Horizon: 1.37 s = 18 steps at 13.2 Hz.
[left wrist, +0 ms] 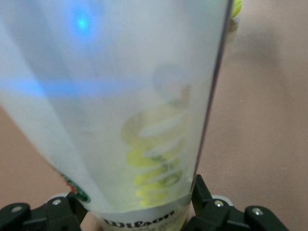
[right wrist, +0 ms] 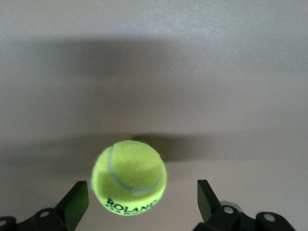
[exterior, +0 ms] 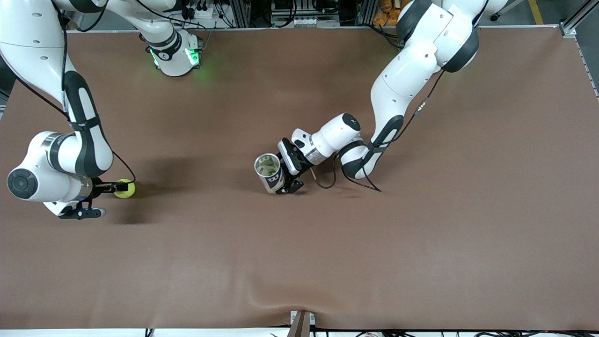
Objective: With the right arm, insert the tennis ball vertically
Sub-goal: 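Grasp the second tennis ball with the right gripper, then carry the second tennis ball with the right gripper toward the can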
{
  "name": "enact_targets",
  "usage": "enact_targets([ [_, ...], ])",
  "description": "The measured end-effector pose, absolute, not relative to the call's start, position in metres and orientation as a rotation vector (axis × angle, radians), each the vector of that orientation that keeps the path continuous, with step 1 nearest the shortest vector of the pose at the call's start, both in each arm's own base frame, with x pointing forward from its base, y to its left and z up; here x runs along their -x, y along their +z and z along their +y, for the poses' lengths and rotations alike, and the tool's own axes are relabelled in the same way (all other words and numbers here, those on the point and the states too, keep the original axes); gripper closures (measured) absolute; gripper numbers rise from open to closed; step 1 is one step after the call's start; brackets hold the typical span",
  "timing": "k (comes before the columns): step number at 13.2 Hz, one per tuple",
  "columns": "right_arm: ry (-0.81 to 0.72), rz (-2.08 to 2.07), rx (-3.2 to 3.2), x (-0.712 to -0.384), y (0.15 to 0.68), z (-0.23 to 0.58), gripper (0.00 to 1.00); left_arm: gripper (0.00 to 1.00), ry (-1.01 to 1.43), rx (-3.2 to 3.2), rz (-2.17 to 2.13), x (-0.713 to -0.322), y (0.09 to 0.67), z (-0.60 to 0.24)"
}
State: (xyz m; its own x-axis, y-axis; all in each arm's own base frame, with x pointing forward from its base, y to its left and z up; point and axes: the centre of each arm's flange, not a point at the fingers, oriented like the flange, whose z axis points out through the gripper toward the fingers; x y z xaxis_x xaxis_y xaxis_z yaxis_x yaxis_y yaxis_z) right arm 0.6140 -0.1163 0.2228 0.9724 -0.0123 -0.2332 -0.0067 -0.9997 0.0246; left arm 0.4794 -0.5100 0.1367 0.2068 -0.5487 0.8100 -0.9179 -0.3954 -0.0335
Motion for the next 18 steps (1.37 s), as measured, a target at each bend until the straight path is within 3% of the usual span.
enact_targets([
  [7,-0.375,-0.097,-3.094,-0.613,0.217,-0.113,0.00,0.11,1.065,-2.026,-1.358,-0.480,0.137,-0.510],
  [13,-0.387,-0.101,-3.088,-0.608,0.194,-0.112,0.00,0.04,1.065,-2.026,-1.358,-0.480,0.137,-0.510],
  [14,-0.381,-0.113,-3.087,-0.607,0.192,-0.112,0.07,0.04,1.065,-2.026,-1.358,-0.480,0.137,-0.510],
  [16,-0.372,-0.113,-3.086,-0.609,0.194,-0.109,0.31,0.00,1.066,-2.027,-1.357,-0.480,0.137,-0.509],
  [18,-0.350,-0.089,-3.089,-0.615,0.207,-0.101,0.33,0.00,1.066,-2.027,-1.356,-0.480,0.137,-0.509],
])
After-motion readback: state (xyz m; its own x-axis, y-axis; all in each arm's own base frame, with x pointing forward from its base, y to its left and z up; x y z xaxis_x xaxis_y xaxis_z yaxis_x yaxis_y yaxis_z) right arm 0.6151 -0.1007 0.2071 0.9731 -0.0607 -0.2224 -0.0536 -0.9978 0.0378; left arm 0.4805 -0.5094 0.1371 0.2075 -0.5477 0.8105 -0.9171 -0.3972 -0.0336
